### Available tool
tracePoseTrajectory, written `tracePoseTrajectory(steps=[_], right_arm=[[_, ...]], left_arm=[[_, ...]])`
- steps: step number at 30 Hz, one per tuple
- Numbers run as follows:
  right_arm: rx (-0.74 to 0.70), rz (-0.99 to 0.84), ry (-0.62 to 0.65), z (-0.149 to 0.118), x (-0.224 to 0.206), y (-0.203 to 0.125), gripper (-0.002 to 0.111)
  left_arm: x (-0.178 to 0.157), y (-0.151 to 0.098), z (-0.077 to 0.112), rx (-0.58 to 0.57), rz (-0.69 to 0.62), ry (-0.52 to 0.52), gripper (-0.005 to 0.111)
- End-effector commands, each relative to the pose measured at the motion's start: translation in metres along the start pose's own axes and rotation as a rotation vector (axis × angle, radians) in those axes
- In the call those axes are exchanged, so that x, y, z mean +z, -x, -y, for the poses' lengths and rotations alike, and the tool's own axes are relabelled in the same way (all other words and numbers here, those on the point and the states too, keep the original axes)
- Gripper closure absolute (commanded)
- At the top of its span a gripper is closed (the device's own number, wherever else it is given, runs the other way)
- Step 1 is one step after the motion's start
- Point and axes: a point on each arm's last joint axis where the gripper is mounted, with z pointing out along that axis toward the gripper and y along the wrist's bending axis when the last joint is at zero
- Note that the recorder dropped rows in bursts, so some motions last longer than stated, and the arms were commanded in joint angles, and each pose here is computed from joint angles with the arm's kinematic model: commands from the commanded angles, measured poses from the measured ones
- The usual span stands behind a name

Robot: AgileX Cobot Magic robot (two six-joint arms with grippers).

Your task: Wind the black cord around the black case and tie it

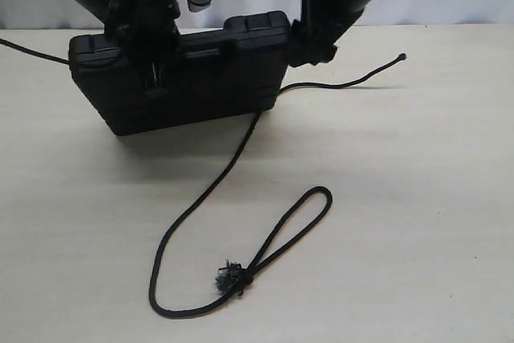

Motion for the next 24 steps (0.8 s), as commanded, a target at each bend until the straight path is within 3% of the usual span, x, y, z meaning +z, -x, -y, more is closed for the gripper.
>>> tracePoseTrajectory(steps=[1, 12, 19, 22, 24], right_arm=[[0.112, -0.092, -0.06, -0.001, -0.041, -0.01, 0.031], [0.456, -0.153, 0.026, -0.016, -0.06, -0.016, 0.033], [0.614, -0.114, 0.0, -0.013, -0.06, -0.013, 0.035], [0.728, -0.073, -0.023, -0.011, -0.059, -0.01, 0.035], [0.732, -0.063, -0.023, -0.01, -0.059, -0.009, 0.035]], left_arm=[[-0.012, -0.001, -0.005, -0.129, 0.009, 0.05, 0.107], [-0.016, 0.006, 0.007, -0.39, -0.012, -0.001, 0.107], [-0.016, 0.013, 0.009, -0.53, 0.01, 0.008, 0.107], [-0.021, 0.015, 0.006, -0.541, 0.0, 0.021, 0.107], [-0.027, 0.017, 0.003, -0.506, -0.007, 0.016, 0.107]])
